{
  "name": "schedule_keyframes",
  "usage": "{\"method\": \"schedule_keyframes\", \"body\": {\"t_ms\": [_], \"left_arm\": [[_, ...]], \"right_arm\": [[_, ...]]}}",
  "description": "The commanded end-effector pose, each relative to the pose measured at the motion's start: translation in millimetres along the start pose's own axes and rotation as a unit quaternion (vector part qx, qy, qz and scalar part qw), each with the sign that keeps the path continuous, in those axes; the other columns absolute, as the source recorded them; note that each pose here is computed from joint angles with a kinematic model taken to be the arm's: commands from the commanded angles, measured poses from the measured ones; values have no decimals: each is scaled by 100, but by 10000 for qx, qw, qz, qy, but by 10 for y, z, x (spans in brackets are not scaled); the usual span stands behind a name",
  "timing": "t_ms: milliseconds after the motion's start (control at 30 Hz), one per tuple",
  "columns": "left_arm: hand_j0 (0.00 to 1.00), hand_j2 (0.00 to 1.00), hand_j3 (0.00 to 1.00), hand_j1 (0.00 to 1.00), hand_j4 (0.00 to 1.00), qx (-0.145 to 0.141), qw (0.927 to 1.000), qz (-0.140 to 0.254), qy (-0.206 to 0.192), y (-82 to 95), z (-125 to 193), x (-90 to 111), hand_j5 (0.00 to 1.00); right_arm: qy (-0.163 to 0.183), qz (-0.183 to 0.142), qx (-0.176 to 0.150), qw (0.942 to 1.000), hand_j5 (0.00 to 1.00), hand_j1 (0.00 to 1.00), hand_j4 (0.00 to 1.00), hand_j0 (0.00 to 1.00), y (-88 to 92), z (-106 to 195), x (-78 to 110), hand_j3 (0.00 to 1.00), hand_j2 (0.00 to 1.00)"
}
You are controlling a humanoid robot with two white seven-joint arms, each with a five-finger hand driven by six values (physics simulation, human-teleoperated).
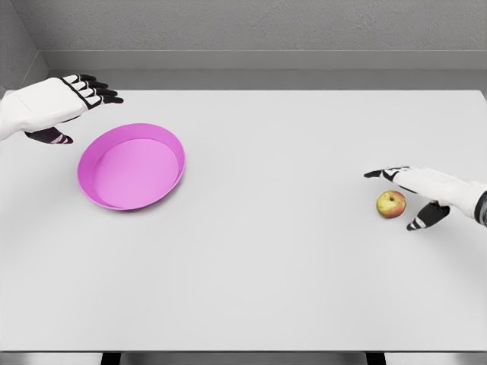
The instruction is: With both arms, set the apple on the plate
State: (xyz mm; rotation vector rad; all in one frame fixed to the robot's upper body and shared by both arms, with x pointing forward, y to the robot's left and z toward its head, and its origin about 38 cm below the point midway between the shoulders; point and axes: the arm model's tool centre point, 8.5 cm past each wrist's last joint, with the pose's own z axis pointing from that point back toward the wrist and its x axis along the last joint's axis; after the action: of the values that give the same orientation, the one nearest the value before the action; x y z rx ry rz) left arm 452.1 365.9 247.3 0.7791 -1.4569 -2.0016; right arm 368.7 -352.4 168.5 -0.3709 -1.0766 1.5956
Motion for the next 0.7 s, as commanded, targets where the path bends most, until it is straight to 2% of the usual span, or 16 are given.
{"method": "schedule_keyframes", "body": {"t_ms": [0,300,667], "left_arm": [[100,100,100,100,100,25,10000,19,5,8,5,-4,100],[100,100,100,100,100,25,10000,19,5,8,5,-4,100],[100,100,100,100,100,3,10000,-9,41,19,43,-28,100]], "right_arm": [[-38,-18,113,9999,100,100,100,100,63,-27,21,100,100],[-40,-10,166,9999,100,100,100,100,79,-74,35,100,100],[102,-74,121,9998,100,100,100,100,42,-84,-66,100,100]]}}
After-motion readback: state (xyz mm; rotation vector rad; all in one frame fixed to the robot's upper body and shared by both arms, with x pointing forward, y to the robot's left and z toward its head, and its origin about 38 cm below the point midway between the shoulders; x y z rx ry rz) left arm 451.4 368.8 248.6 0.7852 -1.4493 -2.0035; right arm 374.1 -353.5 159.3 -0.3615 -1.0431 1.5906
